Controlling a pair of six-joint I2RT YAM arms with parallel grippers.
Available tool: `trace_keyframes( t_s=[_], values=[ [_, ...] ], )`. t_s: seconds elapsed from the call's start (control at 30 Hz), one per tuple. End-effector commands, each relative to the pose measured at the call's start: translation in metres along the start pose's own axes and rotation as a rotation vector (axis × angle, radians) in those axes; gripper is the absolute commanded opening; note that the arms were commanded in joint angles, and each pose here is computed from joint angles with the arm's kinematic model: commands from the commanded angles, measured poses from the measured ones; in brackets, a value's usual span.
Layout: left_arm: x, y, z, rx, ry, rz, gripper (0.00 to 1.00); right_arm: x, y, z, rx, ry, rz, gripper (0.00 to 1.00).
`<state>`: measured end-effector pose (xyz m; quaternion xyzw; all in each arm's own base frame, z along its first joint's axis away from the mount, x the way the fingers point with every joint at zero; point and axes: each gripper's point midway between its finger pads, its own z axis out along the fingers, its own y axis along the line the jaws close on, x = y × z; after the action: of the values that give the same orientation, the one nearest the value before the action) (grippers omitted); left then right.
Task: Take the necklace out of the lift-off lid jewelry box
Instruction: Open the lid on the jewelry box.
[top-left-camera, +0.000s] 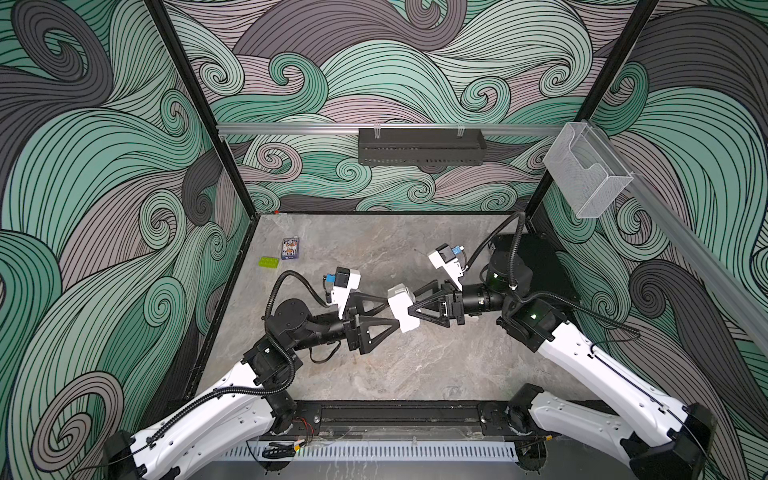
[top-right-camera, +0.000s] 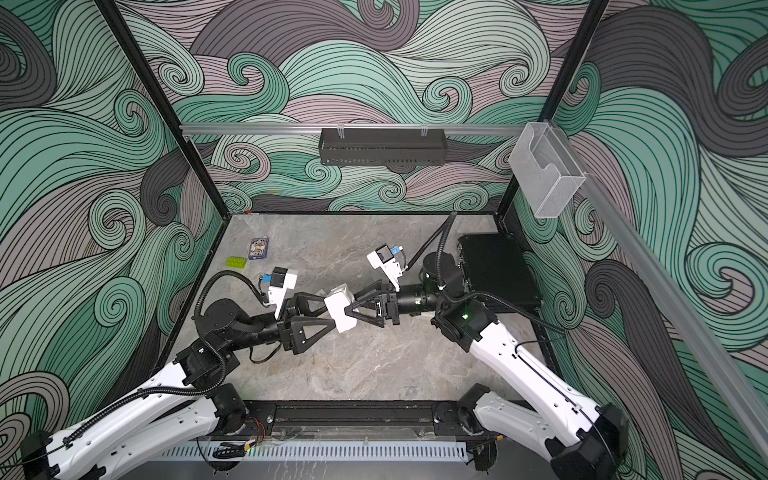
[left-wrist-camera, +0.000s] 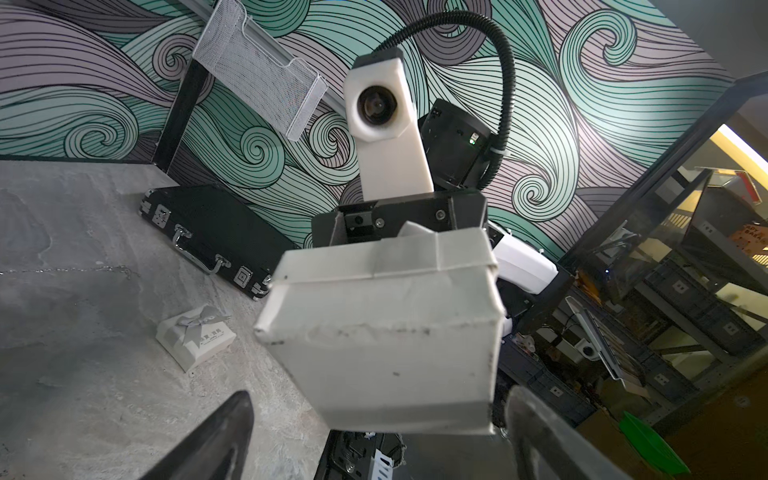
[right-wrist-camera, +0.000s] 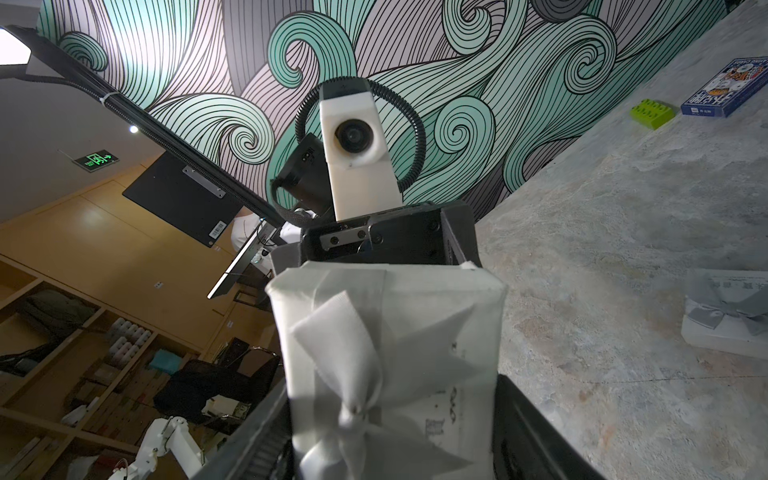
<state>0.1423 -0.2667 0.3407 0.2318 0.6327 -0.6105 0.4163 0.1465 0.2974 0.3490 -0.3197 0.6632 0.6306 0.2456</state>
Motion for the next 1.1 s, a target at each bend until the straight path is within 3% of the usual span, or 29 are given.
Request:
trace_keyframes(
  t_s=[0.0, 0.43, 1.07],
  values=[
    [-0.023, -0.025, -0.004, 0.072, -0.052, 0.039, 0.91, -0.002, 0.006, 0.002, -0.037, -0.005, -0.027, 0.69],
    [-0.023, -0.024, 0.002, 0.077, -0.034, 0.015, 0.68, 0.002, 0.001, 0.005, -0.036, 0.001, -0.020, 0.69],
    [-0.013, -0.009, -0.009, -0.014, -0.031, 0.023, 0.63, -0.003, -0.006, -0.017, 0.071, -0.044, -0.054, 0.70]
  ],
)
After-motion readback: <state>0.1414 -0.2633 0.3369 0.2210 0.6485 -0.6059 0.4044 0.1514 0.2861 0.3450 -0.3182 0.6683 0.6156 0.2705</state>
